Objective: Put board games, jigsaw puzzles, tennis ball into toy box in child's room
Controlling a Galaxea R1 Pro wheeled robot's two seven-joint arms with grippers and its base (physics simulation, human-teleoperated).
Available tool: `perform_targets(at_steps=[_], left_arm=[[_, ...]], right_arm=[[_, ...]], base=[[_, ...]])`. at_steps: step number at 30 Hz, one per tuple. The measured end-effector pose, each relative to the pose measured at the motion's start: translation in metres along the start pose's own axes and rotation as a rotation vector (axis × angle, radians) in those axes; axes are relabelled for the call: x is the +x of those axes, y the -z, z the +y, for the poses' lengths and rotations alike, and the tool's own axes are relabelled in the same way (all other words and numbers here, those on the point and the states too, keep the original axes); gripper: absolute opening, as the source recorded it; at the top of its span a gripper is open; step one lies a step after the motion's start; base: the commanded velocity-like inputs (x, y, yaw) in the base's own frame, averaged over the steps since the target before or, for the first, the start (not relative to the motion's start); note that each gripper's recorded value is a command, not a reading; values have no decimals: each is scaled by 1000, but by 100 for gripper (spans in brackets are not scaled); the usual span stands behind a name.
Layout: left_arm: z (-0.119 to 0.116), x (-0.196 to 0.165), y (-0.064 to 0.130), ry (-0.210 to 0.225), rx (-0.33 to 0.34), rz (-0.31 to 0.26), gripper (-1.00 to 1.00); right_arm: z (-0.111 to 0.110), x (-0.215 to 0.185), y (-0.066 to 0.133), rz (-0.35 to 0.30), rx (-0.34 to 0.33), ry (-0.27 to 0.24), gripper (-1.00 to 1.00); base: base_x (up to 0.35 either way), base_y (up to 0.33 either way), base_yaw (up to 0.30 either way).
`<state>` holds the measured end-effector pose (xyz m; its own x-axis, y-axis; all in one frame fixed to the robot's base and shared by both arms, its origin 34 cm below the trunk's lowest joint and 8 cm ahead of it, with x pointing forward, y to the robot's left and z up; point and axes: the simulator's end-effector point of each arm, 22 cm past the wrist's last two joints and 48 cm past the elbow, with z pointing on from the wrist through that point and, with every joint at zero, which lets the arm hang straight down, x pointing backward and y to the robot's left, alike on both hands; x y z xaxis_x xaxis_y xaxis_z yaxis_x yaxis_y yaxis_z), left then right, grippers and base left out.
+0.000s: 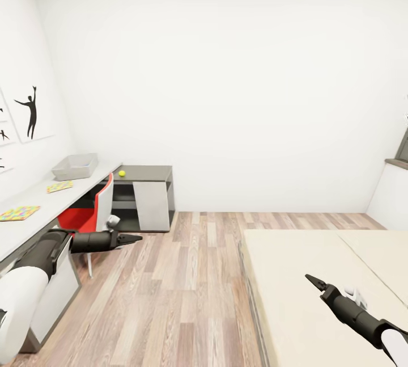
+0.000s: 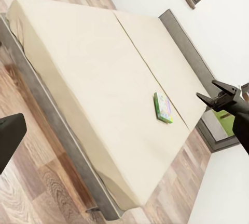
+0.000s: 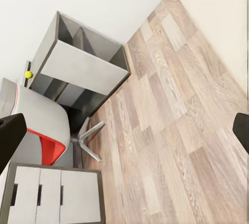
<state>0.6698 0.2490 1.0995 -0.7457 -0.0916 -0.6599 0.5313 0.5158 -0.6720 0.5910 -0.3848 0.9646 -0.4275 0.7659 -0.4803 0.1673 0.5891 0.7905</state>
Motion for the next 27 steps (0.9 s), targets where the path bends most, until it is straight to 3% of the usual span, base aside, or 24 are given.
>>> perform_targets(at_steps=[27], left_arm=[[0,0,-1,-1,1,0,100]], right_arm=[[0,0,0,0,0,0,100]], base=[[0,-181,0]])
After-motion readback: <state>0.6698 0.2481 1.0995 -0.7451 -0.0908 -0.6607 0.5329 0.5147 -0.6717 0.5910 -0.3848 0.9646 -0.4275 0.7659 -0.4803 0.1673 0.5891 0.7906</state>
